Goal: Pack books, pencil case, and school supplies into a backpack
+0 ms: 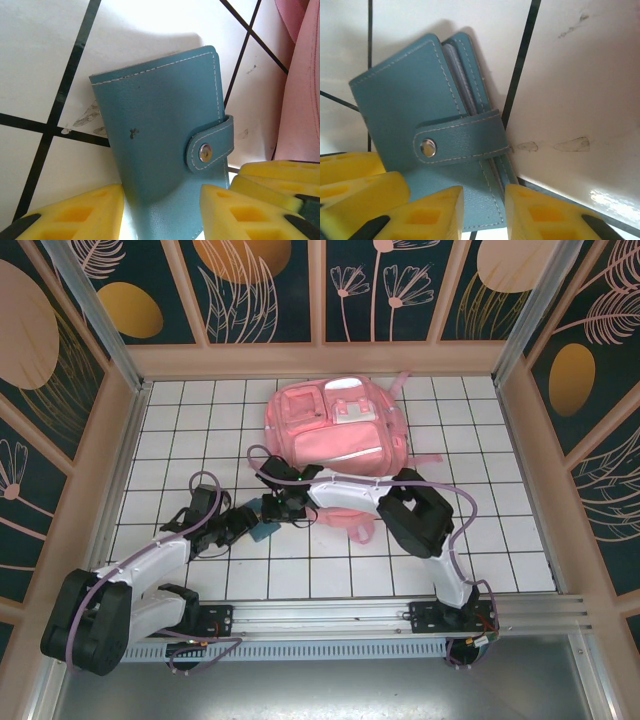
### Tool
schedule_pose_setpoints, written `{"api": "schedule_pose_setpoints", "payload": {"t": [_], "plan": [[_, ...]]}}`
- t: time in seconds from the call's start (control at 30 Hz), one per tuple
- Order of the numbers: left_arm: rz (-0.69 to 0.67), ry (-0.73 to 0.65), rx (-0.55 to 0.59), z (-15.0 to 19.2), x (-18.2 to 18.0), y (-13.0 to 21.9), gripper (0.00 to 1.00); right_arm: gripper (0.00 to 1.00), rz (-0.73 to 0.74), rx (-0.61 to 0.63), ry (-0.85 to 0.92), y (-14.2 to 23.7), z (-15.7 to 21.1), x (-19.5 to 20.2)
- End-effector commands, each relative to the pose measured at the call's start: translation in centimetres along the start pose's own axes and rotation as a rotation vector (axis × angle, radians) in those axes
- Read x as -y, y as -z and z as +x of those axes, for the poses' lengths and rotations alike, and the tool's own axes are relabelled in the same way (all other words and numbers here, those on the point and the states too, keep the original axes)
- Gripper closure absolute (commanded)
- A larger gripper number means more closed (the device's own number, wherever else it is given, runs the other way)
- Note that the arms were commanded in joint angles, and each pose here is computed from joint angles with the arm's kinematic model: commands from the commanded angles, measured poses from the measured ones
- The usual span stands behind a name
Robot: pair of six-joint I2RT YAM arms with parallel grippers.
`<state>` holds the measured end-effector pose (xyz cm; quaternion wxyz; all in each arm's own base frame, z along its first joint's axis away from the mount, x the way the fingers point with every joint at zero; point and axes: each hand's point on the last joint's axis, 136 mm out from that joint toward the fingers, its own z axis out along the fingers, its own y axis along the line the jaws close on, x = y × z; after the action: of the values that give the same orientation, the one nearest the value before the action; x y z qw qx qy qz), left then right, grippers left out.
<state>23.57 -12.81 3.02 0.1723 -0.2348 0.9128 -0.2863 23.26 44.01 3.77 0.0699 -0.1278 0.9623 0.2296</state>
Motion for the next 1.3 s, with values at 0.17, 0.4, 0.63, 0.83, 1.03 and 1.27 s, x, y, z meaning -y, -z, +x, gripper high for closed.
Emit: {"api": "schedule_pose_setpoints", "payload": {"t": [0.17, 0.4, 0.63, 0.83, 1.03, 1.27], "plan": [[0.092, 0.014, -0.026, 0.4, 1.4, -0.4, 0.54, 0.71, 0.01, -0.119, 0.011, -2.0, 2.3, 2.0], [0.219, -0.006, -0.064, 0.7, 3.8, -0.2, 0.52, 0.7, -0.085, -0.147, -0.028, -2.1, 2.5, 2.4], [0.204, -0.014, -0.052, 0.3, 3.8, -0.2, 0.75, 0.71, -0.107, -0.138, -0.033, -1.5, 2.2, 2.6], [0.06, -0.051, 0.064, -2.0, 2.8, 1.4, 0.95, 0.67, -0.223, -0.035, 0.02, 2.0, 0.6, -0.4], [0.083, -0.124, 0.241, -5.8, 6.3, 5.9, 0.94, 0.42, -0.408, 0.167, 0.101, 9.4, -1.9, -4.2], [0.369, -0.172, 0.311, -7.9, 14.6, 9.9, 0.92, 0.16, -0.6, 0.348, 0.034, 17.2, -4.4, -3.4]]}}
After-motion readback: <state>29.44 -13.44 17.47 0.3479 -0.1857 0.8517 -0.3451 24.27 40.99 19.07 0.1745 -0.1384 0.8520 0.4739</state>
